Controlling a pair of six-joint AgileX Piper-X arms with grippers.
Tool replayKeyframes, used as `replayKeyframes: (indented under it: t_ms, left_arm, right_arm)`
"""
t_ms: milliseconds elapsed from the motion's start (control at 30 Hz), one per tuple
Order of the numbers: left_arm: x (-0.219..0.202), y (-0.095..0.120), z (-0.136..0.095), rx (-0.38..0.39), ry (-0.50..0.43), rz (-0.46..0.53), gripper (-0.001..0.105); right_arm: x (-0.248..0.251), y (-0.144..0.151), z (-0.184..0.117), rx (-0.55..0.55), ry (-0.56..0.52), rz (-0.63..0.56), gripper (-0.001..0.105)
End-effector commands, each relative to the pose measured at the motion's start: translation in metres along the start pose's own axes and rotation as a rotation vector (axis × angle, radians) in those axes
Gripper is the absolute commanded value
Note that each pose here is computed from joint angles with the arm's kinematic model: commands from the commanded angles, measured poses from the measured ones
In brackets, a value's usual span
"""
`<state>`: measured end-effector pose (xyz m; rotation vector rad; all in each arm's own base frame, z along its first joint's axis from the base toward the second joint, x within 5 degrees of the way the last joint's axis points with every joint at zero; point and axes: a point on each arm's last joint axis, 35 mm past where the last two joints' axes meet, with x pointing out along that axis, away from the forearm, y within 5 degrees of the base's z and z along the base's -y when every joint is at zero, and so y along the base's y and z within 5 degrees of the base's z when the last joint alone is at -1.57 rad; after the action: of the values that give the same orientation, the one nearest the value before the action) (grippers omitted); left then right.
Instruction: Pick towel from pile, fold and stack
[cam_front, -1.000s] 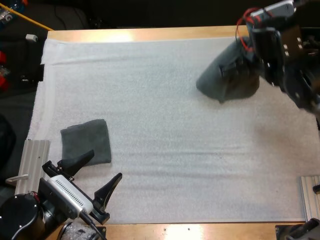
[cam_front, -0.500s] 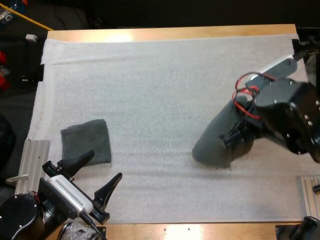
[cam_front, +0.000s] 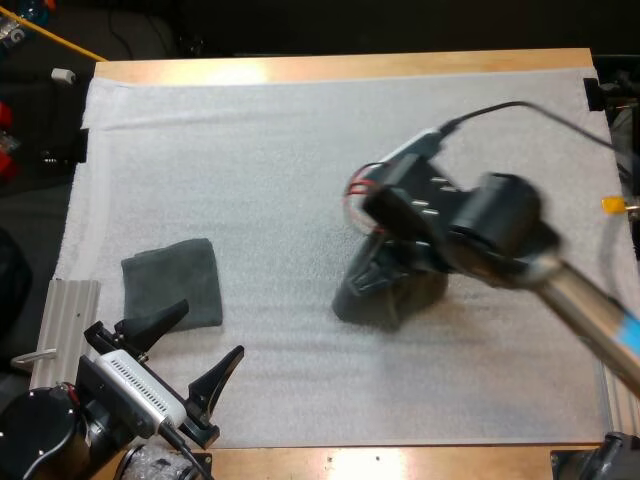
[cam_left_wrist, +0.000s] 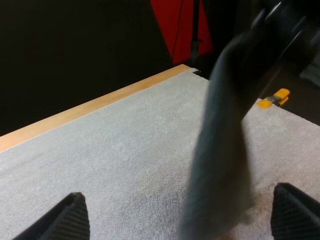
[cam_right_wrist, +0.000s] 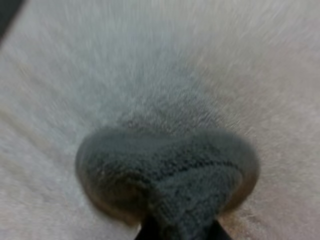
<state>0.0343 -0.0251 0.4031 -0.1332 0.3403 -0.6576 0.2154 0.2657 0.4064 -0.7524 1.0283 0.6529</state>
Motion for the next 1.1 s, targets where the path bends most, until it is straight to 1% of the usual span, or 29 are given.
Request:
replayKeyframes:
  t_ms: [0, 67, 133, 200, 300, 367, 433, 500, 633, 667, 733, 767, 800, 833, 900, 967, 1067]
  left_arm:
    - [-0.001, -0.001, 0.003, -0.004, -0.014, -0.014, 0.071]
    - [-0.001, -0.001, 0.003, -0.004, -0.014, -0.014, 0.071]
    - [-0.001, -0.001, 0.003, -0.004, -0.014, -0.014, 0.071]
    - [-0.001, -0.001, 0.003, -0.004, -0.014, -0.014, 0.071]
    - [-0.001, -0.001, 0.003, -0.004, -0.014, -0.014, 0.071]
    - [-0.001, -0.001, 0.003, -0.004, -0.014, -0.014, 0.071]
    - [-0.001, -0.001, 0.003, -0.004, -0.014, -0.014, 0.071]
    - [-0.001, -0.001, 0.003, -0.004, -0.014, -0.014, 0.071]
    - [-0.001, -0.001, 0.003, -0.004, -0.014, -0.014, 0.071]
    - [-0.001, -0.001, 0.003, -0.004, -0.014, -0.014, 0.071]
    - [-0.001, -0.001, 0.003, -0.004, -0.014, -0.014, 0.071]
    - [-0.001, -0.001, 0.003, -0.004, -0.014, -0.014, 0.071]
    - [-0.001, -0.001, 0.003, -0.004, -0.014, -0.014, 0.071]
    - [-0.001, -0.001, 0.003, -0.004, -0.014, -0.014, 0.071]
    - [-0.001, -0.001, 0.003, -0.004, -0.014, -0.014, 0.071]
    - [-0.001, -0.001, 0.003, -0.004, -0.014, -0.014, 0.071]
    - [-0.001, -0.001, 0.003, -0.004, -0.014, -0.014, 0.071]
  right_arm:
    - [0.017, 0.003, 0.007, -0.041, 0.038, 0.005, 0.000]
    - [0.043, 0.007, 0.019, -0.088, 0.066, -0.001, 0.000]
    - [0.069, 0.010, 0.030, -0.128, 0.081, -0.042, 0.000]
    - [0.095, 0.012, 0.042, -0.178, 0.080, -0.112, 0.000]
    - [0.121, 0.014, 0.055, -0.248, 0.067, -0.183, 0.000]
    - [0.133, 0.014, 0.062, -0.270, 0.051, -0.234, 0.000]
    - [0.143, 0.011, 0.068, -0.280, 0.033, -0.281, 0.000]
    - [0.149, 0.004, 0.075, -0.250, -0.011, -0.331, 0.000]
    - [0.152, -0.009, 0.083, -0.204, -0.084, -0.356, 0.000]
    - [0.152, -0.014, 0.085, -0.197, -0.105, -0.364, 0.003]
    - [0.153, -0.021, 0.087, -0.172, -0.132, -0.378, 0.015]
    - [0.153, -0.025, 0.089, -0.158, -0.149, -0.387, 0.024]
    - [0.153, -0.029, 0.090, -0.144, -0.164, -0.395, 0.037]
    - [0.153, -0.031, 0.091, -0.139, -0.171, -0.397, 0.043]
    - [0.153, -0.036, 0.093, -0.137, -0.197, -0.413, 0.064]
    - [0.152, -0.040, 0.094, -0.131, -0.203, -0.430, 0.070]
    - [0.152, -0.047, 0.091, -0.109, -0.158, -0.518, 0.070]
